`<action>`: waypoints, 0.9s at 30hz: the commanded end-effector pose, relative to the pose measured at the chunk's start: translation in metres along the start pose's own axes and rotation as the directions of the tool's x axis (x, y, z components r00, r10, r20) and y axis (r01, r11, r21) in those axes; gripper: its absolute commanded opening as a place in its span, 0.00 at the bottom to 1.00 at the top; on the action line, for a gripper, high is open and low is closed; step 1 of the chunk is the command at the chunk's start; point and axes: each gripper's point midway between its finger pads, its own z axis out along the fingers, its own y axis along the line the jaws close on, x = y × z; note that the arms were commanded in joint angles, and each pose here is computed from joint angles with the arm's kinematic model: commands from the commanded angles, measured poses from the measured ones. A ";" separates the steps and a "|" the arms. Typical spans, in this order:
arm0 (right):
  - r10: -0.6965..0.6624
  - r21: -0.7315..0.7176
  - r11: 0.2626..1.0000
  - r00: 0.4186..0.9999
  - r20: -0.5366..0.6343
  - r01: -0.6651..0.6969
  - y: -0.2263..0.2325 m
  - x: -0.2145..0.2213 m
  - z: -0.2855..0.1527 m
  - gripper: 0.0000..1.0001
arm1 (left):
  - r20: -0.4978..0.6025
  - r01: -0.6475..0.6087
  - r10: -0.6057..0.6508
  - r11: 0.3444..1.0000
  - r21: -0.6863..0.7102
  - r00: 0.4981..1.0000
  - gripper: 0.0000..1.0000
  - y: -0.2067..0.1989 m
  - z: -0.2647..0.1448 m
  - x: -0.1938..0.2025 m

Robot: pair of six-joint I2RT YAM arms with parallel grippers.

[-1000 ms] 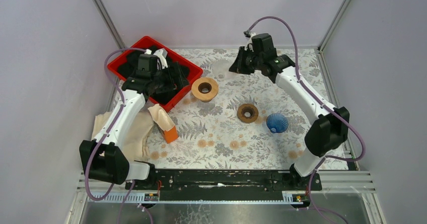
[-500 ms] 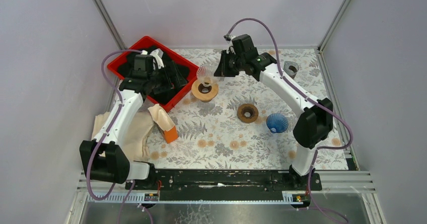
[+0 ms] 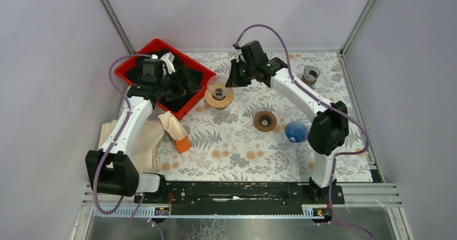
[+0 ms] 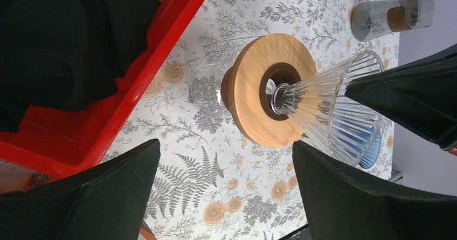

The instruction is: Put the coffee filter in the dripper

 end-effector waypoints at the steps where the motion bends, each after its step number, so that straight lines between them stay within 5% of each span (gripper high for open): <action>1: -0.039 -0.016 0.999 0.998 0.044 0.039 0.013 -0.014 -0.004 0.00 | 0.040 -0.005 0.002 0.998 0.067 0.999 1.00 -0.011 0.001 -0.010; 16: -0.058 0.057 0.997 0.998 0.002 0.058 -0.004 -0.002 0.016 0.00 | 0.045 0.017 -0.025 0.985 0.170 0.999 0.95 -0.043 -0.003 -0.023; 27: -0.082 0.119 0.989 0.996 -0.031 0.085 -0.011 0.004 0.018 0.00 | -0.017 0.014 -0.011 0.986 0.165 1.000 0.78 -0.058 0.020 -0.019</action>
